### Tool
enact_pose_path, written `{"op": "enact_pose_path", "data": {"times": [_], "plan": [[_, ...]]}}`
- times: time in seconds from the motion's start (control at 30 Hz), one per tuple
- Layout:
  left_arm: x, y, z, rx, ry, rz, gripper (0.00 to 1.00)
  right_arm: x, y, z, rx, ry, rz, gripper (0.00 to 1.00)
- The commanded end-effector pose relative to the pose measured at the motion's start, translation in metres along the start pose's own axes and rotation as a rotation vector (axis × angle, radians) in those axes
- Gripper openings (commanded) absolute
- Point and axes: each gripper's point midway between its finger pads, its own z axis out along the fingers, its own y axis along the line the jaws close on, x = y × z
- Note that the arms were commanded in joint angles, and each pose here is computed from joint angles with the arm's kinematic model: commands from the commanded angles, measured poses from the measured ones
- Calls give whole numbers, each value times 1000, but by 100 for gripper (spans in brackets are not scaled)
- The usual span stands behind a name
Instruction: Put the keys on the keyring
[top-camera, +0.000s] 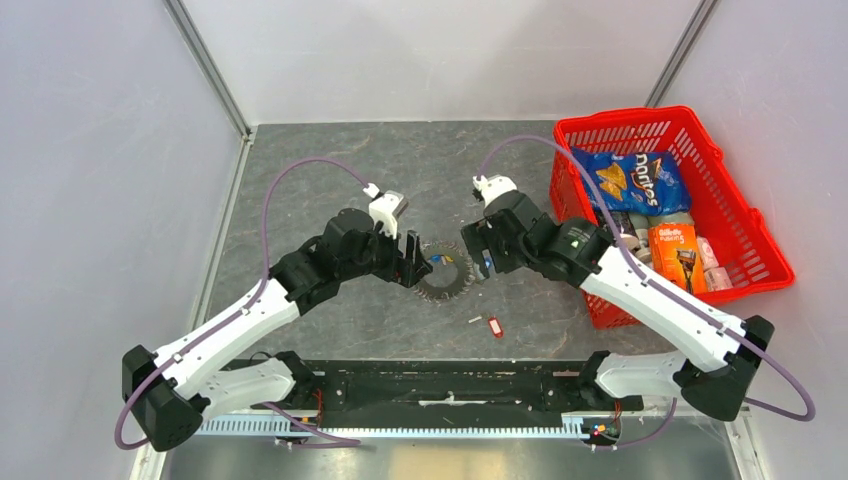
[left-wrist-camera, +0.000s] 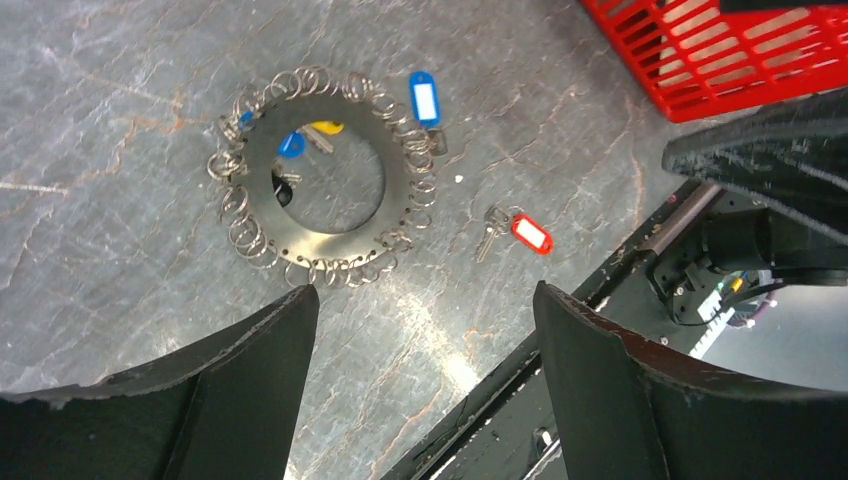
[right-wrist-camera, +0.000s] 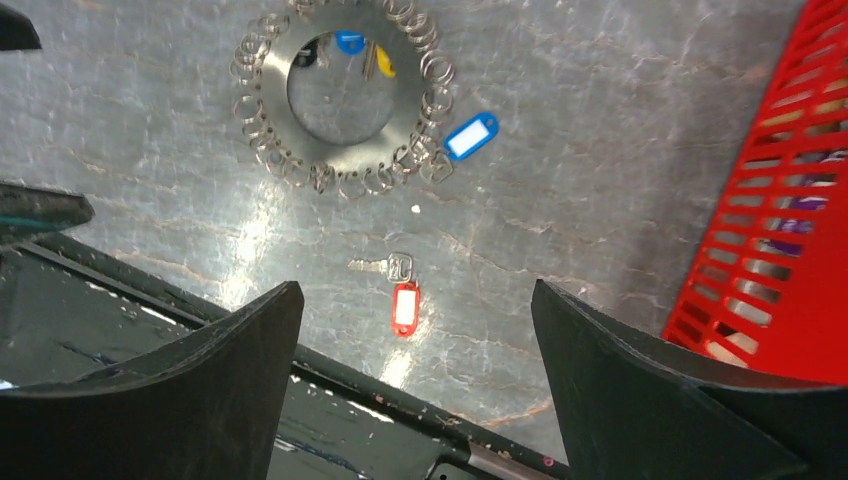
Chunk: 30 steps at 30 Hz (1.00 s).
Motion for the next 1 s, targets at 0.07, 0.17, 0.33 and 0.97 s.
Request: {"op": "enact_pose_path", "data": {"times": [0.07,0.17,0.33,0.97], "plan": [[10,19,4,-94,-43,-85,83,13,28,18,-124,-28,48,90],[15,35,-2,-171,-64,-103,81,28,39,33,-175,-3,41,88],[21,52,-13,-257,-97,-125,79,37,47,60,-167,37,30,83],[36,69,-18,-294,-186,-163,77,57,74,133,-146,122,179,51]]}}
